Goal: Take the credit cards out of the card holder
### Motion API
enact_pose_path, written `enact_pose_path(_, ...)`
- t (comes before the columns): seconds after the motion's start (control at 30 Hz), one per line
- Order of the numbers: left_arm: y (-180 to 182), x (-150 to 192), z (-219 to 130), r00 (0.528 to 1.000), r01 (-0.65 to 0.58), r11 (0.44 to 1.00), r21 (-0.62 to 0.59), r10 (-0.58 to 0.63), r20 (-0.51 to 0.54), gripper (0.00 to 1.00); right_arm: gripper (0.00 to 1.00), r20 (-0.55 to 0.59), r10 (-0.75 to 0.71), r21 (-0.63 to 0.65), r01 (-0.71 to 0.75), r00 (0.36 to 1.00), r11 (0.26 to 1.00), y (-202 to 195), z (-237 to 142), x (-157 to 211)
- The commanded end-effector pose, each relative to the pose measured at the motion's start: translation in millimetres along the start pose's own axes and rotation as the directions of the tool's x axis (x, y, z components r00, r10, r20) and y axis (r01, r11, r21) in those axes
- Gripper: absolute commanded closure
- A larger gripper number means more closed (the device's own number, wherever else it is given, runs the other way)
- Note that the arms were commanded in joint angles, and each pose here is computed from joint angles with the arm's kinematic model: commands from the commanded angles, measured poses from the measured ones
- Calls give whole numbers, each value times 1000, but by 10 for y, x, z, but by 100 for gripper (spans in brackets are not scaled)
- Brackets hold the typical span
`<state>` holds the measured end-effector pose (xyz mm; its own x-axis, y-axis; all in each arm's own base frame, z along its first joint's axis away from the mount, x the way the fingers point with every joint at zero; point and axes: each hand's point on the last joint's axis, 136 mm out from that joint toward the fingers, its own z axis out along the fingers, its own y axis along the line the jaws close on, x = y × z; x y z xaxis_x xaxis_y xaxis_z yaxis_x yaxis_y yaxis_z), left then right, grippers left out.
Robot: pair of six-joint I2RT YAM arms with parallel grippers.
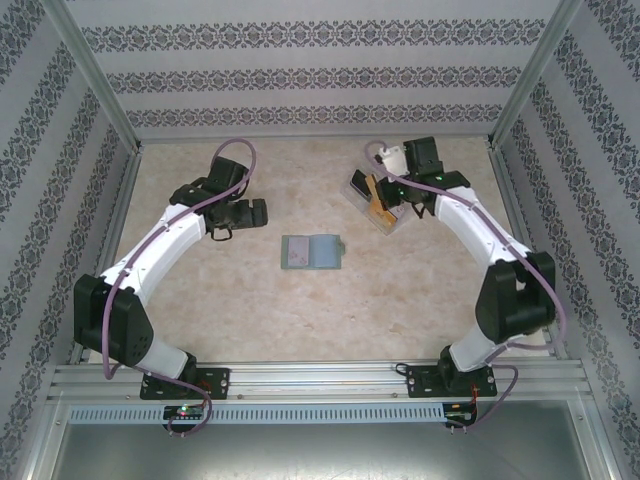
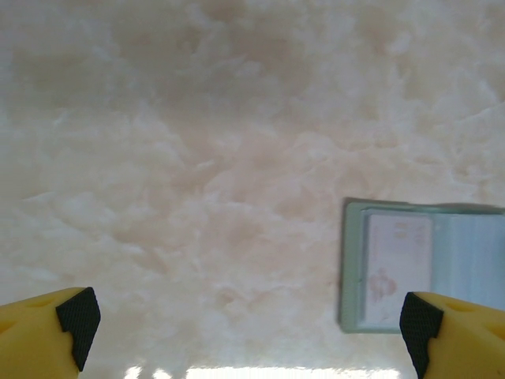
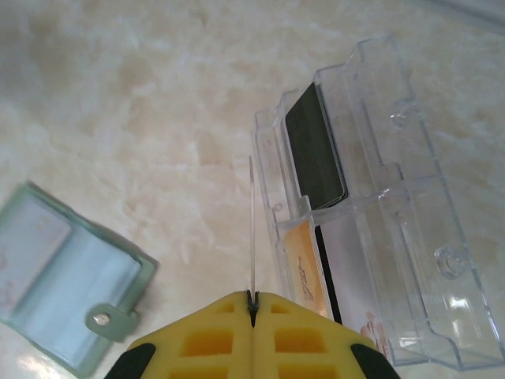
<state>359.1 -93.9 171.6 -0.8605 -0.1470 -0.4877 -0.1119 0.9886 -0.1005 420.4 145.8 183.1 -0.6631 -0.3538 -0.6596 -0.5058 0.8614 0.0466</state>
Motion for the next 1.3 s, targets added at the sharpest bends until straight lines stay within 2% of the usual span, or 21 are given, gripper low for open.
enact_pose_path(0.0, 173, -18, -189, 999, -51, 997, -55, 51, -3, 0, 100, -189, -142, 4, 145, 972, 989, 4, 60, 269)
enact_pose_path(0.13, 210, -14, -210, 999, -38, 998, -44, 38, 4, 1, 100, -275, -173, 39, 191, 946, 981, -87, 181, 376)
enact_pose_path(0.37, 205, -9, -221, 999, -43, 999, -32, 44, 12, 1, 100, -355, -179, 72, 217, 918, 973, -232, 385, 495)
enact_pose_path(1.13, 156, -1, -232, 999, -40, 999, 2, 40, 19, 0, 100, -393, -185, 2, 202, 901, 979, -355, 708, 584)
enact_pose_path(1.2, 137, -2, -231, 999, -41, 999, 11, 40, 18, 1, 98, -396, -181, 12, 202, 900, 979, -383, 719, 585)
enact_pose_path(1.27, 136, -4, -237, 999, -40, 999, 13, 40, 20, 0, 91, -401, -181, 13, 203, 898, 979, -387, 725, 597)
